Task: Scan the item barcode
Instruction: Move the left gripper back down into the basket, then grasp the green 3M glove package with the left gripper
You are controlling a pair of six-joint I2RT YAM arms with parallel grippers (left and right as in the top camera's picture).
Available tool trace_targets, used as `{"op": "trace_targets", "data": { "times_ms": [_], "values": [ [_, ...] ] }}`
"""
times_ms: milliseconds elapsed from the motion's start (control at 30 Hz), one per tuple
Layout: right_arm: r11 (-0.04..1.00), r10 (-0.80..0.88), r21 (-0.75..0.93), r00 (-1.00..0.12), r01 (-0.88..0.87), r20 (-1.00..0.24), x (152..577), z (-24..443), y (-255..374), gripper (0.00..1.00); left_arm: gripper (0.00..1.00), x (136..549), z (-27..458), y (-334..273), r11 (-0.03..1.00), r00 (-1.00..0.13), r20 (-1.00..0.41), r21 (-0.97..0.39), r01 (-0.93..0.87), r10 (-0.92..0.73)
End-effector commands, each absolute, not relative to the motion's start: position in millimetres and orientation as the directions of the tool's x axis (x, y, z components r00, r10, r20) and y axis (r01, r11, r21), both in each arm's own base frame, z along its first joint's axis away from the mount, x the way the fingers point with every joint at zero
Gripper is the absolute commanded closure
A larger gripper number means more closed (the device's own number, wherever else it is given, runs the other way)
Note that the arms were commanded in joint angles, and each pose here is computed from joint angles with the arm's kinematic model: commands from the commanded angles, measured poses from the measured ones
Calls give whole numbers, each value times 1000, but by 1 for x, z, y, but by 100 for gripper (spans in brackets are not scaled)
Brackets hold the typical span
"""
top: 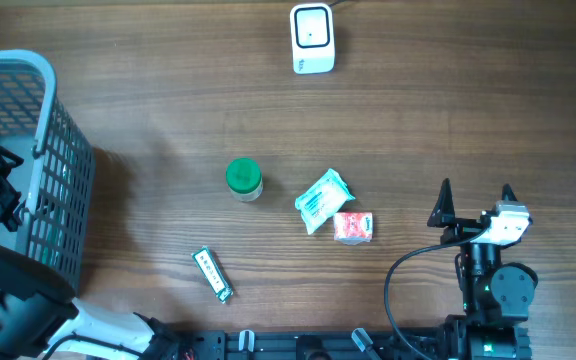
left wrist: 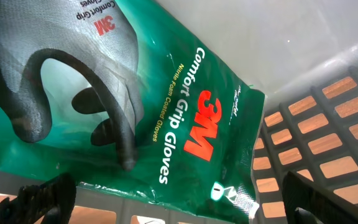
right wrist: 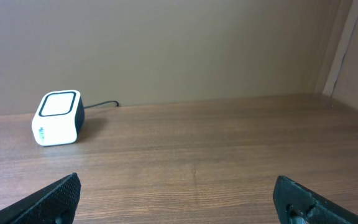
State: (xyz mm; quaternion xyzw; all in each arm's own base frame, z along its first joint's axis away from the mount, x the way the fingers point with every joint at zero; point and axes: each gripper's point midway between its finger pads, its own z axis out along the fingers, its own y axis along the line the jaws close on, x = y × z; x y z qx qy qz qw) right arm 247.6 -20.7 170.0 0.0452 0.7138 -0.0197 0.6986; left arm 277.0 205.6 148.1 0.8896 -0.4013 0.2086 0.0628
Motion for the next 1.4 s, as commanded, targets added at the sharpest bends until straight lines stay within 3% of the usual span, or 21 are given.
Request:
{"op": "trace_targets", "data": {
  "times_ms": [0, 100, 300, 467, 767, 967, 1167, 1367],
  "values": [
    [996, 27, 26, -15, 88, -1000, 248, 171, -21, 0, 0, 279, 146, 200, -669, 580, 462, -39, -742, -671],
    [996, 27, 26, -15, 88, -1000, 248, 171, -21, 0, 0, 277, 144, 200, -643, 563, 440, -46, -764, -700],
    [996, 27, 26, -15, 88, -1000, 248, 171, -21, 0, 0, 266, 131, 202, -575, 556, 247, -5, -818, -793],
    [996, 27, 26, -15, 88, -1000, 248, 171, -21, 0, 0, 277, 130, 194, -537, 519, 225, -21, -843, -825],
    [996, 27, 25, -15, 88, -1000, 248, 171, -21, 0, 0, 259, 115, 210, -530, 530, 71, 14, -848, -845],
    [996, 27, 26, -15, 88, -1000, 248, 171, -21, 0, 0, 246, 116, 246, -531, 527, -139, -9, -847, -838],
    [996, 27, 26, -15, 88, -1000, 248, 171, -21, 0, 0, 249, 102, 248, -577, 571, -136, 10, -817, -810],
    [996, 27, 26, -15, 89, -1000, 248, 171, -21, 0, 0, 247, 59, 247, -571, 559, -122, 130, -810, -820]
  ]
}}
